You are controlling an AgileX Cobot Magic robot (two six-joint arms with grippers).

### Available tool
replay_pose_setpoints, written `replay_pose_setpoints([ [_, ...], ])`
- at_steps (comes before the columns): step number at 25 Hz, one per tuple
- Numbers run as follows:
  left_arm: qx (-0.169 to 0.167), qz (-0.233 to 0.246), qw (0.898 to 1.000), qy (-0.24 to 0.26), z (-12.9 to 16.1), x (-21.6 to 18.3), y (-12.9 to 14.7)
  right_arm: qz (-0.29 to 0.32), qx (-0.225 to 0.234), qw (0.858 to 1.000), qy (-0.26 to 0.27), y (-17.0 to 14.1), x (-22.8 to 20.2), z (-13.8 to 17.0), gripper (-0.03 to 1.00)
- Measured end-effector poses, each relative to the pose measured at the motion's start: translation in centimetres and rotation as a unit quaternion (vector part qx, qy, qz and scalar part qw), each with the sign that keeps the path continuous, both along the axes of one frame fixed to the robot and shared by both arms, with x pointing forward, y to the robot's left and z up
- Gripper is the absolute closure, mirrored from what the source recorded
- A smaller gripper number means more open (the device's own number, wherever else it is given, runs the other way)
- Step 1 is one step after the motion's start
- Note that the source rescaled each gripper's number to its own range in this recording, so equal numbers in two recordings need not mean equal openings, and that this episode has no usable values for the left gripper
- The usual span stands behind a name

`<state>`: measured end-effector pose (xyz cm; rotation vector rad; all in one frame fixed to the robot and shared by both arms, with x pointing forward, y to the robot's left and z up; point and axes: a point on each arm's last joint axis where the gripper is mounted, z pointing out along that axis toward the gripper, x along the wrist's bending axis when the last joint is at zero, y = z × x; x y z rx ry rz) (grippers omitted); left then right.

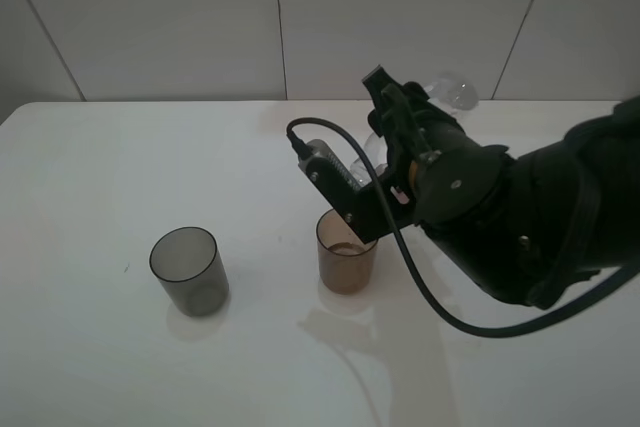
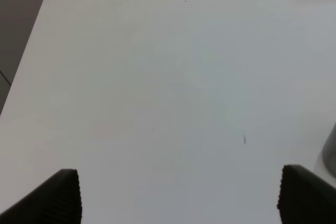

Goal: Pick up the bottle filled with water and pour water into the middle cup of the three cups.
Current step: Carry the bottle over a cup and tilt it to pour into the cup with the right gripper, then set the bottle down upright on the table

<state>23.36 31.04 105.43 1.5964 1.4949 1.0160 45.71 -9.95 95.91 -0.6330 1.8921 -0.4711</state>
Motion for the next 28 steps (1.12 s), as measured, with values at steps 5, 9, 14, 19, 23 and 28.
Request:
replay_pose_setpoints([
  [5,0.0,0.0,1.0,0.0,0.0,0.0,0.0,-0.001,0.002,1.0,0.0,0.0,0.0,0.0,0.95],
  [9,0.0,0.0,1.0,0.0,0.0,0.0,0.0,-0.008,0.02,1.0,-0.001,0.0,0.0,0.0,0.95],
  [14,0.0,0.0,1.0,0.0,0.0,0.0,0.0,-0.029,0.048,0.998,0.013,-0.1,-0.1,-0.2,0.95],
  [19,0.0,0.0,1.0,0.0,0.0,0.0,0.0,-0.067,0.161,0.979,0.101,-0.3,-1.4,0.2,0.95],
  [23,0.0,0.0,1.0,0.0,0.0,0.0,0.0,-0.112,0.295,0.937,0.146,-1.1,-2.1,2.1,0.95],
  [28,0.0,0.0,1.0,0.0,0.0,0.0,0.0,-0.235,0.451,0.845,0.167,-4.1,-1.3,3.7,0.95],
])
